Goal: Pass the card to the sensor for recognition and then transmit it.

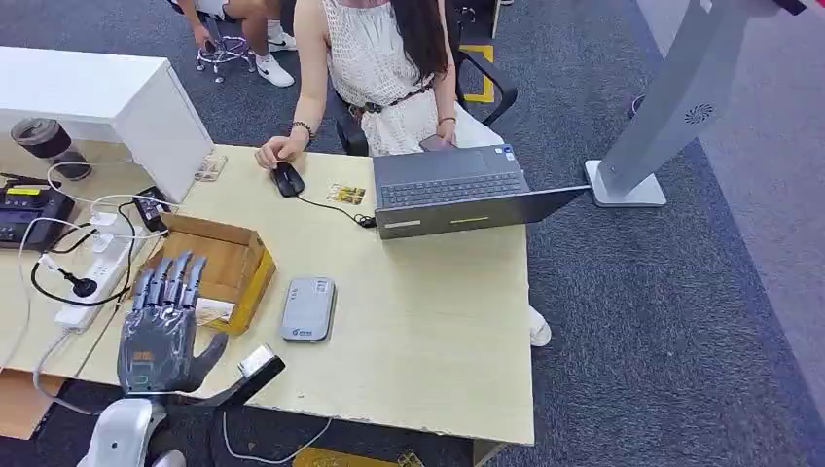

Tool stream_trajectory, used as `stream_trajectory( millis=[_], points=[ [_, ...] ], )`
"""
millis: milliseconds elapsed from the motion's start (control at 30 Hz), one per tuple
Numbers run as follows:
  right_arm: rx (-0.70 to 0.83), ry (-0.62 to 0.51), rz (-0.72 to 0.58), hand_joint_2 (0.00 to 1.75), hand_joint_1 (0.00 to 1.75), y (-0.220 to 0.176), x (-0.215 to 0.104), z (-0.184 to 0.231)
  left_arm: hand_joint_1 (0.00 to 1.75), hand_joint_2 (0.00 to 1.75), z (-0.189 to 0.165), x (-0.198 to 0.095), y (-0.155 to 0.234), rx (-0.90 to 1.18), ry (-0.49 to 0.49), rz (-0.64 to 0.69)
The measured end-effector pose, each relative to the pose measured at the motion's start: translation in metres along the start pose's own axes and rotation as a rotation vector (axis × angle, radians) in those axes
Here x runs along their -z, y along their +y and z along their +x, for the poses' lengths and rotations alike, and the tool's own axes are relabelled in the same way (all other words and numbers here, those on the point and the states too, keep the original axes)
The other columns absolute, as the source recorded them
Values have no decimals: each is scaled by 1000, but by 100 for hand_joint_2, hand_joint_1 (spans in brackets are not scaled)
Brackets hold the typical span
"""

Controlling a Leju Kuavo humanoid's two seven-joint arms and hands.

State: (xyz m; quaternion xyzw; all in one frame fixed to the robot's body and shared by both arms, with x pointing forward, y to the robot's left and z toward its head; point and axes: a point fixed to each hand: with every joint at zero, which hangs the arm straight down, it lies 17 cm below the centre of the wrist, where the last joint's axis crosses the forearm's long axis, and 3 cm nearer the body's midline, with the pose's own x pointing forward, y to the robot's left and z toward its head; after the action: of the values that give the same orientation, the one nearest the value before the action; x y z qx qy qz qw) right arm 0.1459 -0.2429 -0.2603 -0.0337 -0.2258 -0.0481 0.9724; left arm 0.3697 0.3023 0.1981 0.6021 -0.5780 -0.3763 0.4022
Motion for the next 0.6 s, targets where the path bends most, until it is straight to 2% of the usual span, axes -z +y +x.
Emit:
stream_trajectory(
  millis=[167,600],
  points=[
    [-13,-1,12,0,0,3,1,4,0,175,-24,4,-13,28,64,-22],
    [-36,-6,20,0,0,6,1,8,0,175,-53,5,-38,59,147,-85]
  ],
)
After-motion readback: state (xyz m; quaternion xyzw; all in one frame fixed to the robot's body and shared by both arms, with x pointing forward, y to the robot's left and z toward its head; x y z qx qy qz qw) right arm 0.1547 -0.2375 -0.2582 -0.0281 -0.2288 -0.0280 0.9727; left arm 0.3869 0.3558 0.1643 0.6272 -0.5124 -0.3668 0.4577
